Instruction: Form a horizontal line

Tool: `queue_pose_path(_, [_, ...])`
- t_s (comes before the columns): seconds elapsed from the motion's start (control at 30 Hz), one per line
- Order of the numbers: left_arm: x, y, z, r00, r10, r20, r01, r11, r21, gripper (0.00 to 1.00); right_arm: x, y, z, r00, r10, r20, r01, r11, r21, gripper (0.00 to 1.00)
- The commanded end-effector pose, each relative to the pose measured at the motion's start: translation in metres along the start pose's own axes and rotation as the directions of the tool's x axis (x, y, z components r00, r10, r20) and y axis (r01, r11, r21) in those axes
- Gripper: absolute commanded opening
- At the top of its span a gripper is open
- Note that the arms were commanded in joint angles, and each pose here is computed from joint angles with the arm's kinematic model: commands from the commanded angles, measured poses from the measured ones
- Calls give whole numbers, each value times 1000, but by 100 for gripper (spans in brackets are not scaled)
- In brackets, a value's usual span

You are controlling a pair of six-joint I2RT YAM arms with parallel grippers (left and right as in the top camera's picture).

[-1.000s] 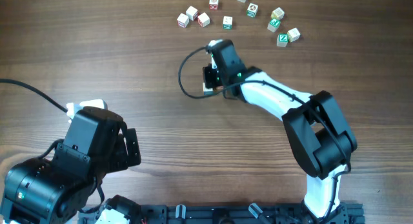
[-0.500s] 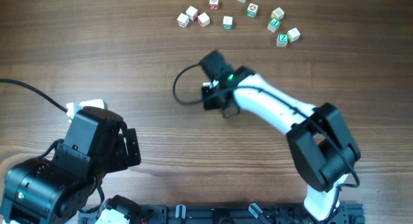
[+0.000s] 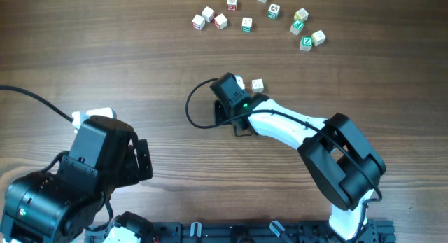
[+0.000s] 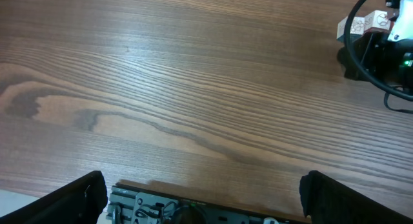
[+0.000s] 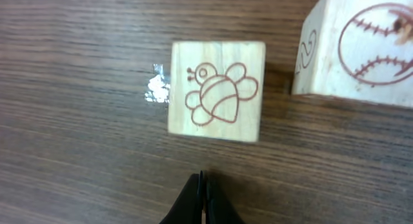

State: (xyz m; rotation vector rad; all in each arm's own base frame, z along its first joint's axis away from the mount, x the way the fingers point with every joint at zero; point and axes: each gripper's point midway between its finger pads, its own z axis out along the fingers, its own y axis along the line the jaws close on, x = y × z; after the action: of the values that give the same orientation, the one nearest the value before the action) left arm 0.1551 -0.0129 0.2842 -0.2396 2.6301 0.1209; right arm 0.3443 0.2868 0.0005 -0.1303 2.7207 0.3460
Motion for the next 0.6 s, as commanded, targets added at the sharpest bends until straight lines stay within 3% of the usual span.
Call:
queue_pose_path(0.0, [0,1,0,1000,9,0,-9,1000,-3,100,1,-9,9,1000,-1,9,0,1000,31,4])
queue_pose_path(0.57, [0,1,0,1000,9,0,-9,1000,-3,100,-19,-3,9,995,-18,94,17,1000,19,4])
